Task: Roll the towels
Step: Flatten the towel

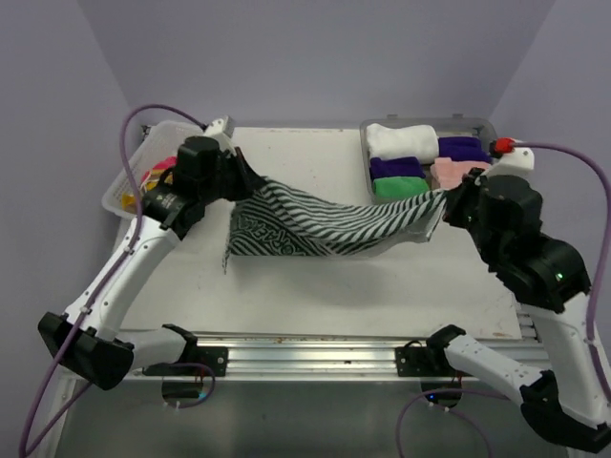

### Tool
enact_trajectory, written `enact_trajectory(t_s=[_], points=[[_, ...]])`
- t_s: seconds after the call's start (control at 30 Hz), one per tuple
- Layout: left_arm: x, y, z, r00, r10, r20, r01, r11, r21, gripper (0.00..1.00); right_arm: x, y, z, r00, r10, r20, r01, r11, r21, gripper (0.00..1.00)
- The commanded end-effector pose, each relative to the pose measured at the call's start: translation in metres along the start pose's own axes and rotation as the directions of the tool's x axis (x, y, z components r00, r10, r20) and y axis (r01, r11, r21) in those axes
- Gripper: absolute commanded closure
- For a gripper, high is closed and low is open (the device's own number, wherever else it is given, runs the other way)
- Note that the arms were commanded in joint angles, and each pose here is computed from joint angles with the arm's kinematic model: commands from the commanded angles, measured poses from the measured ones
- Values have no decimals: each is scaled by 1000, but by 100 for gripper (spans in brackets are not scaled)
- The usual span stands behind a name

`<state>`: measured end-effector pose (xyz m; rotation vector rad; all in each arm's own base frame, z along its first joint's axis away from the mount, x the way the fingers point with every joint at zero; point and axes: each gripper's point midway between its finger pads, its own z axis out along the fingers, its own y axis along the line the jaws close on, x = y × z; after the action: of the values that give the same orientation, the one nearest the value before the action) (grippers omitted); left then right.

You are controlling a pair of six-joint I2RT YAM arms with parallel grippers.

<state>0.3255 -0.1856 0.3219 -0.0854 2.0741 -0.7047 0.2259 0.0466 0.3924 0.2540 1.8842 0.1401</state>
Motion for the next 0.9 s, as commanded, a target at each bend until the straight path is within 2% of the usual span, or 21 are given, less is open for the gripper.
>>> enact_trajectory(t_s=[0.0,0.07,0.1,0.13,0.17,0.2,0.27,0.3,0.43,0.5,0.53,0.6,0.63,0.7,0.77,0.87], points=[[63,-18,26,988,-50,-147,61,996,71,100,29,-20,55,981,-157,-115,179,961,211,100],[105,-34,36,972,-16,-234,45,992,117,100,58,-21,91,959,-170,-225,220,951,217,100],[122,-41,40,957,-4,-290,51,987,155,91,64,-33,110,963,-130,-237,191,948,256,97],[140,-42,41,940,11,-340,50,984,169,76,80,-36,132,949,-116,-294,196,946,258,85],[149,-42,42,929,36,-369,34,983,180,66,93,-30,145,935,-85,-345,164,964,208,71],[155,-39,43,921,48,-388,19,986,166,47,102,-39,155,920,-54,-387,155,960,235,49],[154,-25,40,914,74,-399,-38,995,96,31,119,-38,169,887,-36,-461,164,956,242,36],[144,-12,41,930,80,-359,-76,997,25,24,125,-35,169,874,-27,-485,156,961,228,30],[133,28,24,935,54,-351,-113,982,-152,24,143,-30,163,874,5,-487,104,975,196,27],[133,64,19,933,-33,-358,-69,961,-269,29,143,-27,153,883,21,-470,68,983,173,26],[145,87,9,920,-74,-386,-68,937,-342,30,159,-25,148,864,32,-502,49,988,148,26],[148,121,-2,926,-147,-347,-44,873,-486,33,163,-21,135,868,53,-494,6,993,117,26],[162,134,-15,914,-174,-367,-54,843,-535,33,184,-19,127,839,71,-540,-24,995,93,26],[174,145,-27,910,-239,-338,-12,800,-600,32,191,-15,114,840,98,-534,-76,995,63,26],[197,158,-35,892,-308,-331,19,756,-654,31,216,-16,101,806,132,-577,-119,991,60,26],[226,167,-34,862,-367,-349,43,739,-672,28,233,-16,84,786,159,-597,-161,986,51,26]])
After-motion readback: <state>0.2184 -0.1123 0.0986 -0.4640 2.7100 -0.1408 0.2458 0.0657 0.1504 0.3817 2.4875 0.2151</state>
